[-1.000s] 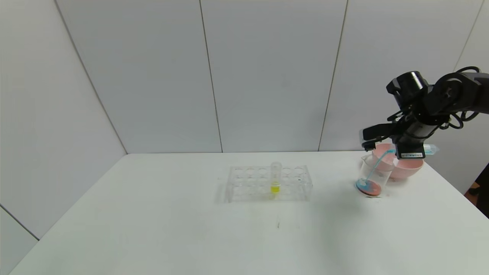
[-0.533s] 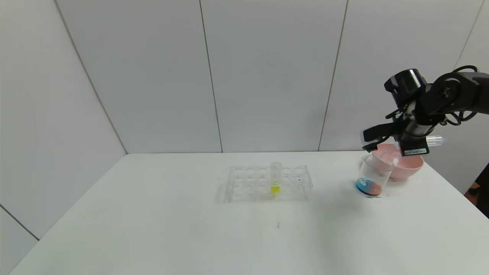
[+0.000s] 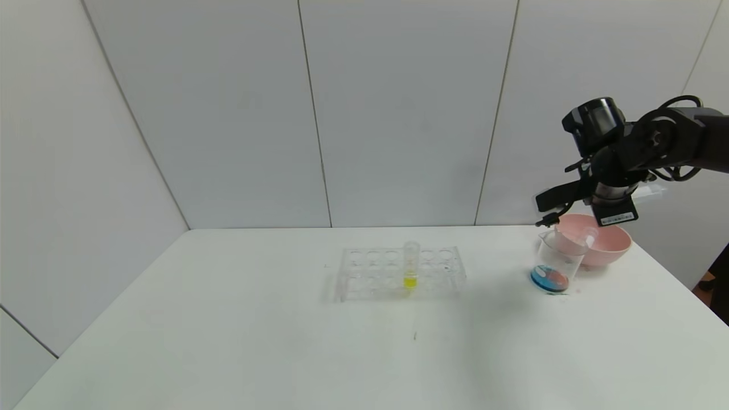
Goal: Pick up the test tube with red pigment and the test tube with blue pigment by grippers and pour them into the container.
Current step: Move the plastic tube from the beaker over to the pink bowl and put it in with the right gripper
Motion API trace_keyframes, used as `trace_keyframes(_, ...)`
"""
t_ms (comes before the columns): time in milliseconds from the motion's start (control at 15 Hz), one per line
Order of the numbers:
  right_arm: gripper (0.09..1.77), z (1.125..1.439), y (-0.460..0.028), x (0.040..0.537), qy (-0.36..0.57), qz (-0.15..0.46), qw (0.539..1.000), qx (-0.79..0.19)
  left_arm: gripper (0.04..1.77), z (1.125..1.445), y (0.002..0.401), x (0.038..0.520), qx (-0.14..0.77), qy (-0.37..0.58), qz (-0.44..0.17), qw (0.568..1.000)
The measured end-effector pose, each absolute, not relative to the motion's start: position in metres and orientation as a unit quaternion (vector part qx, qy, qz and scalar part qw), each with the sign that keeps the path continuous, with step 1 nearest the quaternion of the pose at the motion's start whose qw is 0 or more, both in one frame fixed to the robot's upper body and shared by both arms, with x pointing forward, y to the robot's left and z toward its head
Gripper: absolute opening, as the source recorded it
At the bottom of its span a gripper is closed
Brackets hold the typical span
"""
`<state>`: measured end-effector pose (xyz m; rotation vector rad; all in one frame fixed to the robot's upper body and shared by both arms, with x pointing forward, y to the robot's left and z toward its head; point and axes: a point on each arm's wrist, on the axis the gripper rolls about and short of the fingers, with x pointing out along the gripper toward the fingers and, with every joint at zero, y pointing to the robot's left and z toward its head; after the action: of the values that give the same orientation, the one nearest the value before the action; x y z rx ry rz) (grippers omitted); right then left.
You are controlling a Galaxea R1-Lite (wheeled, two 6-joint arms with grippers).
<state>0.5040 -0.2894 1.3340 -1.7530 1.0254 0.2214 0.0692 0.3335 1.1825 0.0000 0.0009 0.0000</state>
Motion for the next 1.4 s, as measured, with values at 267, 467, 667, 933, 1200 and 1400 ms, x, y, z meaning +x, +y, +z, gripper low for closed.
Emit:
trace_keyframes(267, 0.49, 1.335, -0.284, 0.504, 0.429, 0.084, 0.502, -0.746, 1.76, 1.182, 0.334, 0.069, 0.000, 0.001, 0.000, 1.000)
trace_keyframes(467, 0.49, 1.336, -0.279, 0.504, 0.423, 0.085, 0.502, -0.750, 1.76, 1.183, 0.334, 0.069, 0.000, 0.000, 0.000, 1.000)
trace_keyframes(667, 0.49, 1.336, -0.277, 0.504, 0.420, 0.086, 0.502, -0.751, 1.76, 1.183, 0.334, 0.069, 0.000, 0.000, 0.000, 1.000)
trace_keyframes(933, 0.49, 1.337, -0.279, 0.503, 0.422, 0.083, 0.505, -0.749, 1.76, 1.183, 0.334, 0.069, 0.000, 0.000, 0.000, 1.000)
trace_keyframes(1200, 0.49, 1.347, -0.289, 0.497, 0.392, 0.105, 0.572, -0.713, 1.76, 1.183, 0.334, 0.069, 0.000, 0.000, 0.000, 1.000)
trace_keyframes(1400, 0.49, 1.354, -0.302, 0.486, 0.387, 0.108, 0.656, -0.639, 1.76, 1.183, 0.334, 0.069, 0.000, 0.000, 0.000, 1.000)
